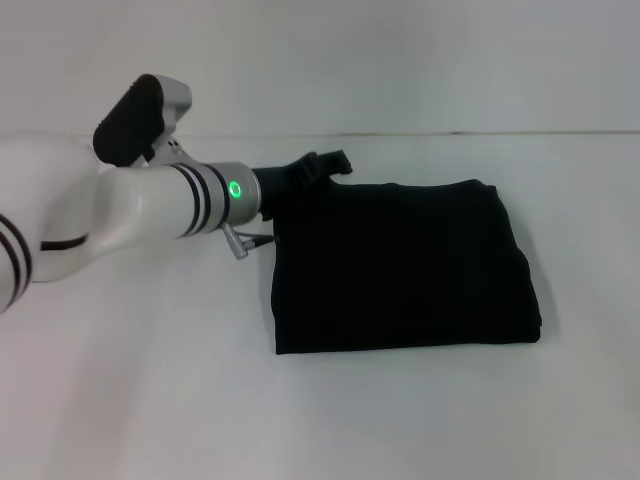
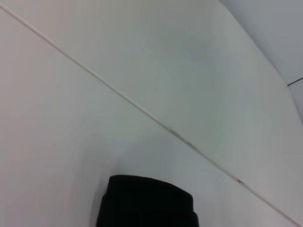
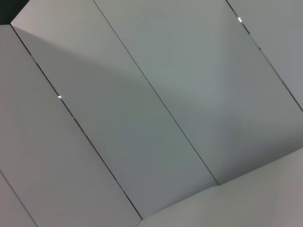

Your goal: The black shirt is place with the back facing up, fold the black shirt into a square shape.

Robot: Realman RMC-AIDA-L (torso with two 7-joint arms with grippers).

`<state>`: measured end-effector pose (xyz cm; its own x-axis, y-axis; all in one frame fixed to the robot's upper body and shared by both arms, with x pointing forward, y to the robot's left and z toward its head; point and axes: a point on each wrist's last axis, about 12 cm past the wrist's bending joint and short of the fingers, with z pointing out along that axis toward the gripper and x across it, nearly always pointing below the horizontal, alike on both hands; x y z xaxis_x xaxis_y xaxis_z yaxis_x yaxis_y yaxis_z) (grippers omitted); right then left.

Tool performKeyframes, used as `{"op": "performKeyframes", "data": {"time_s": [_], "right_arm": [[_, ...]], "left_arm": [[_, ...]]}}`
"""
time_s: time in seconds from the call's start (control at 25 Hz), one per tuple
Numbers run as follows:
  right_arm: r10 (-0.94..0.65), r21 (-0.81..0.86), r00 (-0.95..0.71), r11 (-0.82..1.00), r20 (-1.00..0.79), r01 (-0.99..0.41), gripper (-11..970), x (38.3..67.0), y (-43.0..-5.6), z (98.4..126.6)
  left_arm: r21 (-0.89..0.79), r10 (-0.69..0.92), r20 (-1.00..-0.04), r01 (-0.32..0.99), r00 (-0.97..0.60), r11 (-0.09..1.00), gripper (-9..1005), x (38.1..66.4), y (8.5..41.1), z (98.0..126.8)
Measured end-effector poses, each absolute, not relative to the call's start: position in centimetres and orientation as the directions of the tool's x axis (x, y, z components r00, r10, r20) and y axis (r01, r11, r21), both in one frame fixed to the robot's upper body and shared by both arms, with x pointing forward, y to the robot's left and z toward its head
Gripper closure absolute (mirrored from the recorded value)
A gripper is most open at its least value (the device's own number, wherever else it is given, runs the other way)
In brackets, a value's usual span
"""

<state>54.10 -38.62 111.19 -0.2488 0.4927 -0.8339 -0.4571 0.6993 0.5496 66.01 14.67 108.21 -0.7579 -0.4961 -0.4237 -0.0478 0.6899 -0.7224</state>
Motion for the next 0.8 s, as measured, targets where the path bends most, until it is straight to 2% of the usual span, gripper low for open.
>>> {"op": "performKeyframes", "data": {"time_s": [0.16,0.36,0.56,0.68,0.8], "right_arm": [[0.496,0.554,-0.252,0.697,-0.831,-0.455,303,53.8,-38.7,111.1],[0.499,0.559,-0.255,0.697,-0.828,-0.45,303,53.6,-38.8,110.9],[0.501,0.563,-0.261,0.697,-0.825,-0.444,304,53.5,-38.7,110.6],[0.502,0.565,-0.264,0.694,-0.824,-0.446,304,53.6,-38.6,110.6],[0.501,0.565,-0.264,0.69,-0.824,-0.454,303,53.9,-38.3,110.7]], "left_arm": [[-0.768,-0.507,-0.416,-0.007,-0.755,0.64,121,66.1,14.9,109.3],[-0.78,-0.462,-0.418,0.048,-0.782,0.624,121,66.0,12.2,109.7],[-0.709,-0.421,-0.49,0.068,-0.763,0.702,121,66.2,10.9,109.1],[-0.648,-0.433,-0.54,0.028,-0.722,0.761,121,66.6,12.1,108.4],[-0.645,-0.447,-0.544,0.013,-0.711,0.764,121,66.6,13.0,108.1]]}}
